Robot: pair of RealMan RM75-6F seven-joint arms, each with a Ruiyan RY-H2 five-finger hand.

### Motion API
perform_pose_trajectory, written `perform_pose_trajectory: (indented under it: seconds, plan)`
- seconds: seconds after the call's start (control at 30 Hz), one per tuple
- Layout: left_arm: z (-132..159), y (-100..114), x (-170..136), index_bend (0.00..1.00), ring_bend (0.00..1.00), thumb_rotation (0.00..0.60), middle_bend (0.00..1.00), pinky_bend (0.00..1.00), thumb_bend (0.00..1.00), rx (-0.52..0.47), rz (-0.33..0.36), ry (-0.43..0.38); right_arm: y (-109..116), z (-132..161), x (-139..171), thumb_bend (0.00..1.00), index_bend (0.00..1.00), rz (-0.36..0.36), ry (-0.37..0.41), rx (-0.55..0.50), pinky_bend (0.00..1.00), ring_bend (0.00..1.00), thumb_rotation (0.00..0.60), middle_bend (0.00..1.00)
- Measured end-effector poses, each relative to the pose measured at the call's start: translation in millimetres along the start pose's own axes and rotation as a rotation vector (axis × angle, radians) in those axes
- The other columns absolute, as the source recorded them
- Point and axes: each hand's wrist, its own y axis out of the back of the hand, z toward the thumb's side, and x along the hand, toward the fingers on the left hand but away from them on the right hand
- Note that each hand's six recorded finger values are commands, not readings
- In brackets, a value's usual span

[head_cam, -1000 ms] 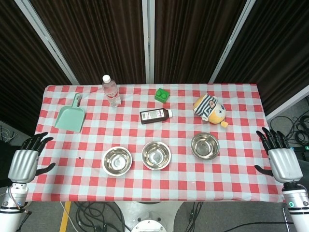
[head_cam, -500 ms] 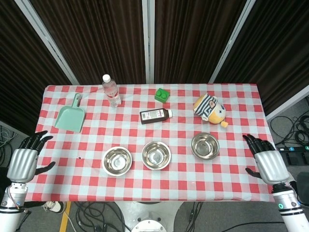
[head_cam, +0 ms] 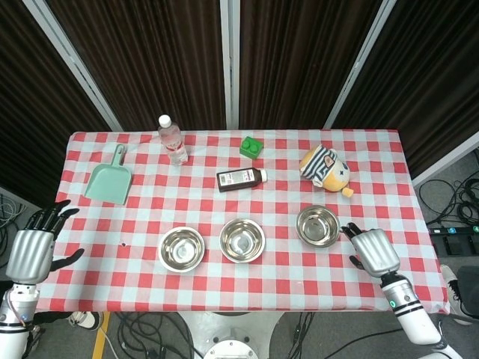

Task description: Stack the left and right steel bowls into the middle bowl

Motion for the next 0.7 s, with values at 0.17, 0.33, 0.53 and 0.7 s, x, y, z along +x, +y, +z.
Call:
perform_pose_trajectory:
  seconds: [0.17, 0.33, 0.53, 0.7]
  plan:
    - [-3.0, -0.8, 0.6, 0.28, 0.18, 0.6, 0.25, 0.23, 0.12, 0.0, -0.001, 0.005, -11.5, 4.4, -5.7, 0.15, 0.32, 0.027, 0.002, 0.014, 0.72, 0.71, 0.6, 0.32]
    - [-6.6, -1.6, 0.7, 0.28, 0.17, 0.6, 0.25, 0.23, 0.12, 0.004, -0.004, 0.011, -18.4, 8.8, -14.4, 0.15, 0.34, 0.035, 0.01, 0.024, 0.72, 0.71, 0.6, 0.33]
    - [-9.3, -0.6, 0.9, 0.28, 0.18, 0.6, 0.25, 0.23, 0.13, 0.017, -0.003, 0.013, -25.3, 15.2, -27.1, 0.16, 0.37, 0.02, 0.025, 0.054, 0.72, 0.71, 0.6, 0.36]
    - [-11.2, 1.2, 0.9, 0.28, 0.17, 0.6, 0.25, 0.23, 0.13, 0.028, 0.003, 0.015, -30.4, 25.7, -41.5, 0.17, 0.39, 0.004, 0.06, 0.082, 0.72, 0.71, 0.6, 0.38]
